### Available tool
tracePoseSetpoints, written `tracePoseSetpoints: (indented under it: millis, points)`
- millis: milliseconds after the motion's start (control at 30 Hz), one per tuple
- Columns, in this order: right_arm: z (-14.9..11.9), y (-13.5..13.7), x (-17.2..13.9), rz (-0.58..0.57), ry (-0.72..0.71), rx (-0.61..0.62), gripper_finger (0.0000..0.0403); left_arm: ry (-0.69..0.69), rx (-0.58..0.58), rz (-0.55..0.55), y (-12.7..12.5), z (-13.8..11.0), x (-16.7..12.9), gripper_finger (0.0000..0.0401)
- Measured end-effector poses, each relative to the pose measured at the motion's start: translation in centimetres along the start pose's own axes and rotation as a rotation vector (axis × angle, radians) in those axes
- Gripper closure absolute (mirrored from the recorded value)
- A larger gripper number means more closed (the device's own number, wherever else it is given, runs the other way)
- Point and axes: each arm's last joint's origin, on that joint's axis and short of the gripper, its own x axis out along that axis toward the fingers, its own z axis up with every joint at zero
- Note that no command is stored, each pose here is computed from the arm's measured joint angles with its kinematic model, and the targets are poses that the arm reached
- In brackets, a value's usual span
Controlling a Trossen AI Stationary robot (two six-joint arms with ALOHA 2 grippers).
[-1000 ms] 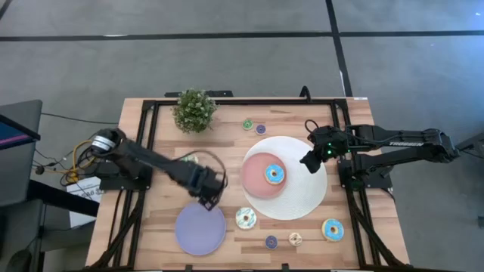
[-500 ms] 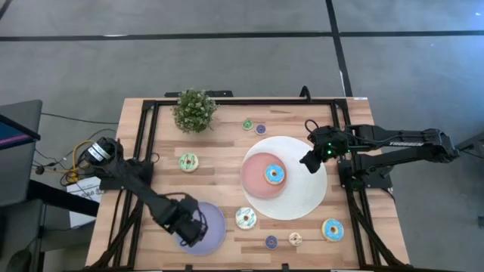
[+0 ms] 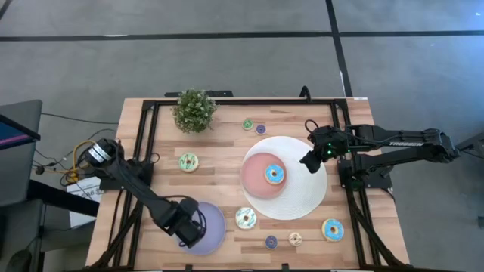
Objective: Pick & Place donuts
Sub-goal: Put the small light blue donut on the purple plate
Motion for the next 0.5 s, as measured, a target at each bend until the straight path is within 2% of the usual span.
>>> tracePoseSetpoints:
  millis: [200, 500]
  points:
    - [0.0, 0.0, 0.0, 0.003, -0.003, -0.001, 0.0290, 0.043, 0.070, 0.045, -0.5, 0.0, 1.7, 0.0179]
    - [0.1, 0.1, 0.0, 0.009, -0.012, -0.002, 0.0290, 0.055, 0.134, 0.049, -0.5, 0.0, 1.8, 0.0179]
